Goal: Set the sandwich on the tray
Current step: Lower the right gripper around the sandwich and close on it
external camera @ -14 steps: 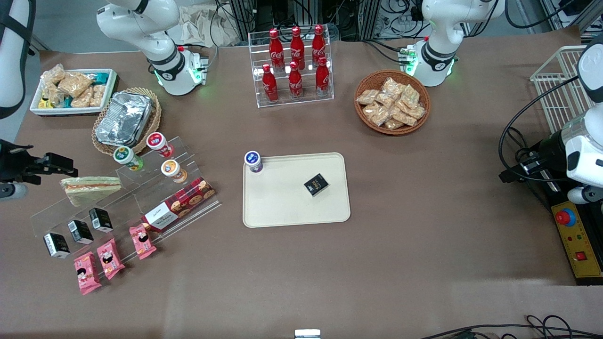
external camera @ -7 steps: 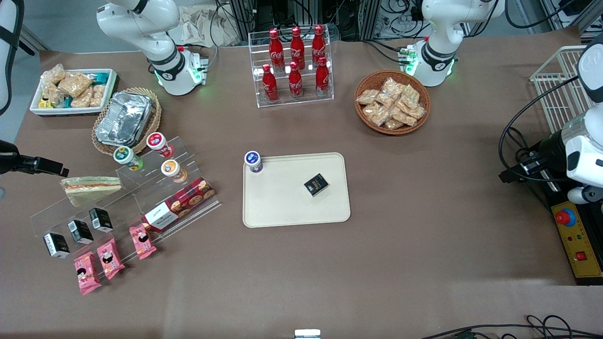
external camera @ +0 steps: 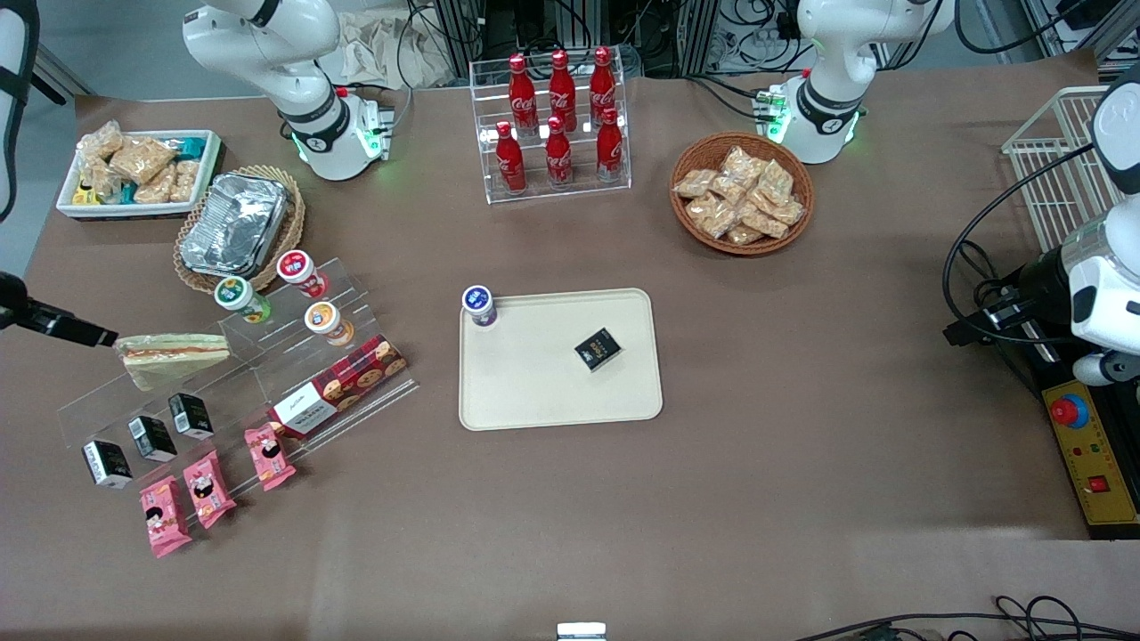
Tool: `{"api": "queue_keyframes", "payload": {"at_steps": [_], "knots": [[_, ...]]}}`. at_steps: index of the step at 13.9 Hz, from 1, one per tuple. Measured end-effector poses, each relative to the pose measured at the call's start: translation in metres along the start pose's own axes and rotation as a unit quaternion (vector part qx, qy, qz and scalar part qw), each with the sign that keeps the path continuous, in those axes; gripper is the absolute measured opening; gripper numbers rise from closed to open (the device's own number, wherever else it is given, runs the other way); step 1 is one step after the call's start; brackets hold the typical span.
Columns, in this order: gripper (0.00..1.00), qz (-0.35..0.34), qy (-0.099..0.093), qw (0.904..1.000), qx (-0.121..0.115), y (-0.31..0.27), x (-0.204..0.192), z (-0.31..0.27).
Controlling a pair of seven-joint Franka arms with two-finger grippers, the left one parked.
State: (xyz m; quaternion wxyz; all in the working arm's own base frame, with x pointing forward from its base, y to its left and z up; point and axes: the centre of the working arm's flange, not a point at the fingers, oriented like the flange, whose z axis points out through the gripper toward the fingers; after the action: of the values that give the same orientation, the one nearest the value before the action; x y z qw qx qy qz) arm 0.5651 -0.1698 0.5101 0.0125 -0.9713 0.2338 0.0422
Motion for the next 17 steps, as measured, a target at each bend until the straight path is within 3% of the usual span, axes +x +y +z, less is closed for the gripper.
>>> {"api": "queue_keyframes", "payload": {"at_steps": [5, 10, 17], "knots": [[1.00, 0.113, -0.007, 0.9936, 0.000, 0.007, 0.001, 0.027], [1.00, 0.257, 0.003, 0.9664, 0.005, 0.003, 0.000, 0.065], [0.98, 0.292, -0.003, 0.9565, 0.008, 0.007, -0.007, 0.104]]}}
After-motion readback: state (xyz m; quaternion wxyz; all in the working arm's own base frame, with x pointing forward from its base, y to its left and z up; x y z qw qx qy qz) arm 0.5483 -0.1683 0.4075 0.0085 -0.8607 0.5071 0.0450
